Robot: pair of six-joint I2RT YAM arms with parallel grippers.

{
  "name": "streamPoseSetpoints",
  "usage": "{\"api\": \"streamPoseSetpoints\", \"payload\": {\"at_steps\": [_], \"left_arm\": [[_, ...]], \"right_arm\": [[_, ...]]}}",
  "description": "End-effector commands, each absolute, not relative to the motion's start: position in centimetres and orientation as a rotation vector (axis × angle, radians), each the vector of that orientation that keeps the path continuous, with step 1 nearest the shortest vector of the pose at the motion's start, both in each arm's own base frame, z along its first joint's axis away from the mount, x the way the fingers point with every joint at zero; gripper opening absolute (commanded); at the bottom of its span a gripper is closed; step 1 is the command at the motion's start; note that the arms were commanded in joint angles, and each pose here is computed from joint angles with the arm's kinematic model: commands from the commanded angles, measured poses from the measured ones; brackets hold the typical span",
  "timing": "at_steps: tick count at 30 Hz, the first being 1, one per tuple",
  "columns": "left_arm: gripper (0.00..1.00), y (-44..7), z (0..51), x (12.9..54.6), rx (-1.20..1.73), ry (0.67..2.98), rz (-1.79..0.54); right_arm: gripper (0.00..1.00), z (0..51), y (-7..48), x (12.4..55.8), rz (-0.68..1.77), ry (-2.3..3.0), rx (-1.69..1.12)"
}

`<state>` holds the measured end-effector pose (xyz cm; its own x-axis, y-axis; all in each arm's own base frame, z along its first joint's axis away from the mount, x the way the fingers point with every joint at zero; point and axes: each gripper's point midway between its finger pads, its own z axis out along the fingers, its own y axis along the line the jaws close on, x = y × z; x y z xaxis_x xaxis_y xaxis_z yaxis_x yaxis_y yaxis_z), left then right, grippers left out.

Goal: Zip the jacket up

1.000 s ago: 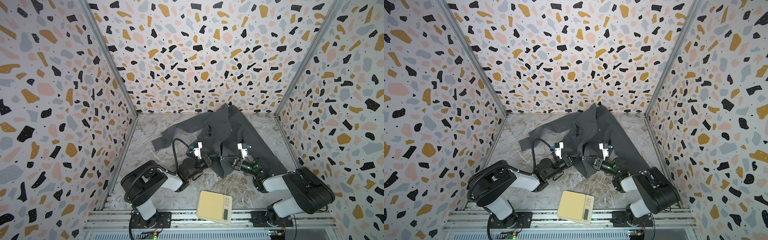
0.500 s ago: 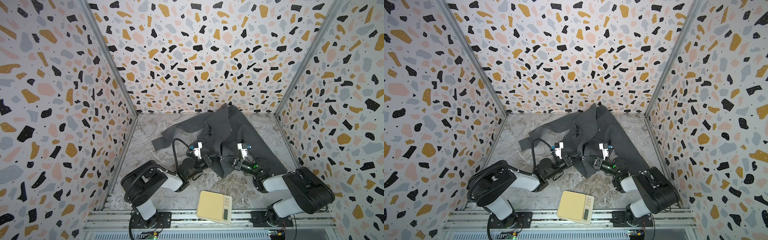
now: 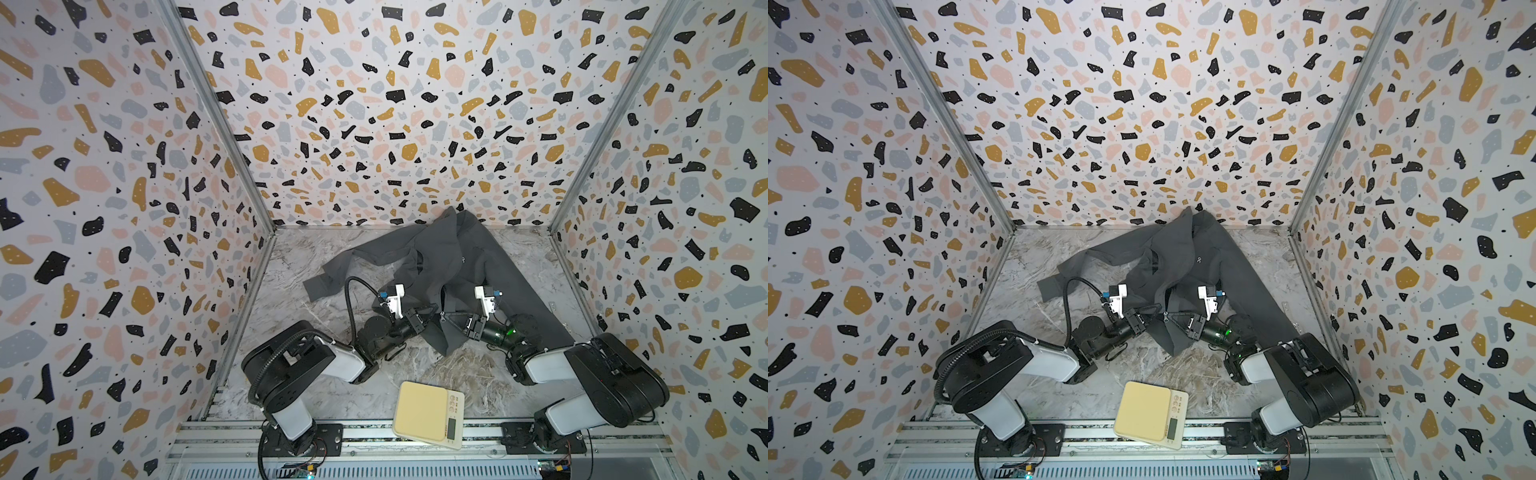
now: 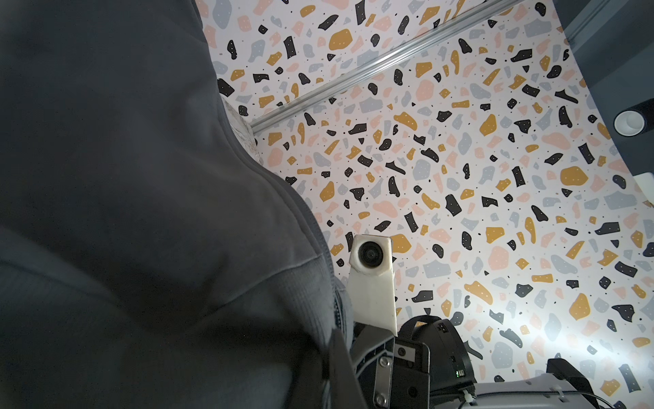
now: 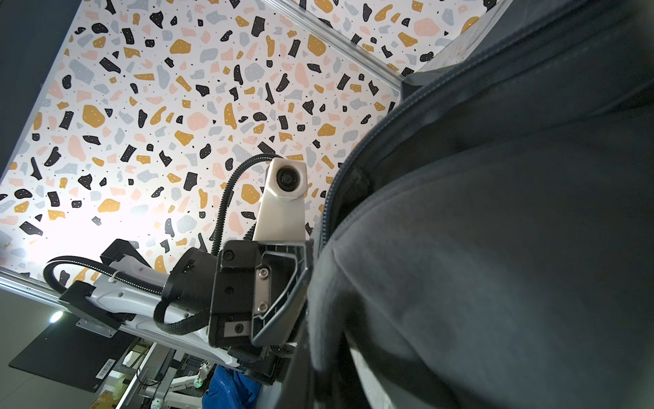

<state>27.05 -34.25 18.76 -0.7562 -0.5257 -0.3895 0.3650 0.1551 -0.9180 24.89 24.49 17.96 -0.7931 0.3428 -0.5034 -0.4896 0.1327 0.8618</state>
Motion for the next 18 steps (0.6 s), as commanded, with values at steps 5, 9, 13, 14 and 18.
{"api": "streamPoseSetpoints", "payload": {"at_steps": [5,9,13,14,18], "left_arm": [[0.00,-34.5,20.3,26.4,-0.074,1.708,-1.684],[0.00,-34.6,19.9,26.3,-0.061,1.723,-1.666],[0.00,-34.6,19.6,26.2,-0.059,1.733,-1.655],[0.00,-34.6,19.6,26.2,-0.057,1.734,-1.651],[0.00,-34.4,19.3,26.3,-0.055,1.747,-1.625]], "right_arm": [[0.00,19.5,24.9,25.6,1.734,1.749,-0.160],[0.00,19.6,24.9,25.6,1.741,1.747,-0.159],[0.00,19.3,24.8,25.6,1.739,1.755,-0.146],[0.00,19.4,24.9,25.6,1.740,1.756,-0.147],[0.00,19.1,24.8,25.6,1.733,1.773,-0.138]]}}
